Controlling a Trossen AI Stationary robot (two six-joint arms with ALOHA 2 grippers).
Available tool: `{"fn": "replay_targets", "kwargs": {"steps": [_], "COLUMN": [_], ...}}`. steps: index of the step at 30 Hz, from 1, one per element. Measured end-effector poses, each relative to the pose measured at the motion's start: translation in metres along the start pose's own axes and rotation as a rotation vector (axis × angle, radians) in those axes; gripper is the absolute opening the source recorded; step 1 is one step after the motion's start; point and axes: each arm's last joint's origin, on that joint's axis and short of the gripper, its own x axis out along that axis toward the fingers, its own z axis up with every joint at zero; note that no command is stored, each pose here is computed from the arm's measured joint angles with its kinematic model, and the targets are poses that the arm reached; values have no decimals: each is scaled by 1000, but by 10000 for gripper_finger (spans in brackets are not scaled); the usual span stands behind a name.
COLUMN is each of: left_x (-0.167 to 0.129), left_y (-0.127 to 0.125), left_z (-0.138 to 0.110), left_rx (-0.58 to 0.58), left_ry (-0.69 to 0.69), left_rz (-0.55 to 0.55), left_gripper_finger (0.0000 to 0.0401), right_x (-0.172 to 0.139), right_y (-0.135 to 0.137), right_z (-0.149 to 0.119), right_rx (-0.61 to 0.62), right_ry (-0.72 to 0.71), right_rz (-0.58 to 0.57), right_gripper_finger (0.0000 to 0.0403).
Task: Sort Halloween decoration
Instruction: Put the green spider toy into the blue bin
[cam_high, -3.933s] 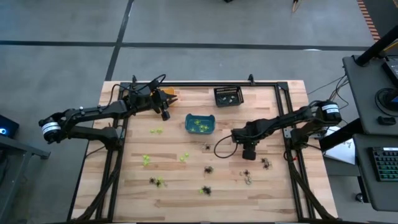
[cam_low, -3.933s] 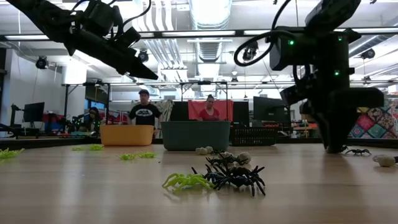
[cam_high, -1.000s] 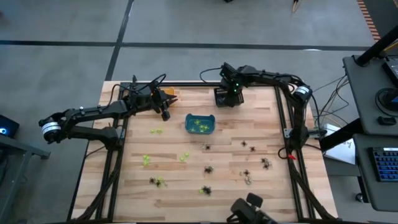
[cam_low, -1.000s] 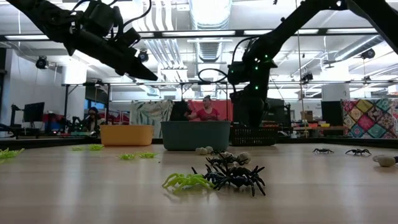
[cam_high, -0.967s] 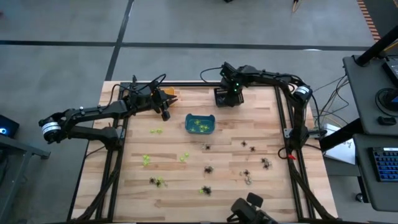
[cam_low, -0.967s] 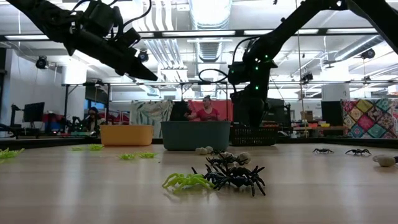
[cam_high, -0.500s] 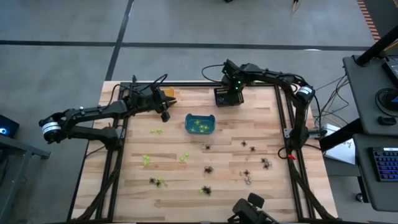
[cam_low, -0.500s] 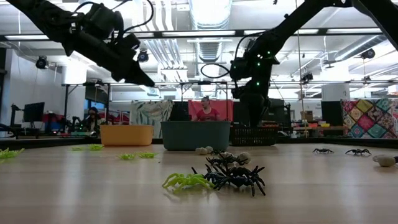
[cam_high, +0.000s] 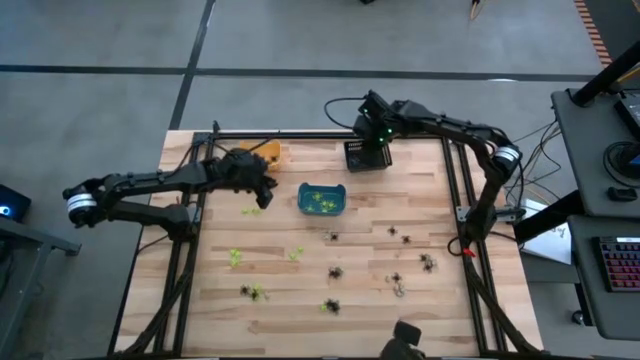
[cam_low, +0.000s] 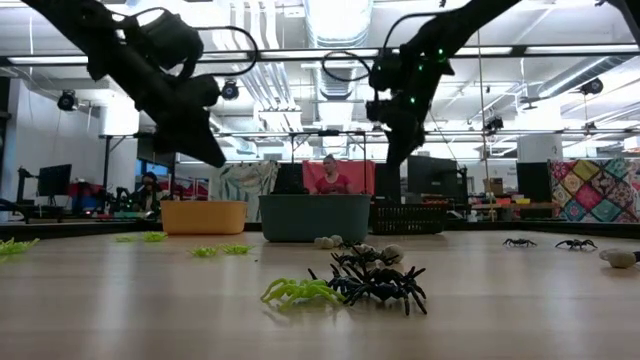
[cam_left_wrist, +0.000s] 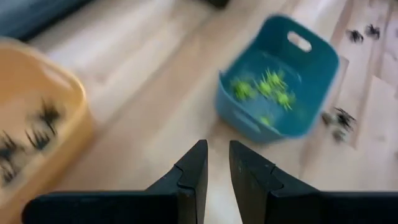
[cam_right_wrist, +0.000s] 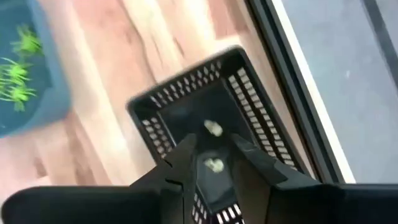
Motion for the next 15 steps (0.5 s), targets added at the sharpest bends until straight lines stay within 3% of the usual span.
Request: {"fn": "replay_targets", "kwargs": {"steps": [7,15], "left_x": [-17,-24], "left_y": [-21,-19], "left_z": [-4,-30], "left_rx": [-115,-280], "left_ry": [240,445], "left_rz": [20,165], "left_gripper_finger": [50,50], "right_x": [-10,-9], "right_y": [21,35], "right_z": [7,13], "right_rx": [-73,-139], "right_ry": [-58,-90], "right_rz": [59,70], "right_gripper_finger": [80,84]}}
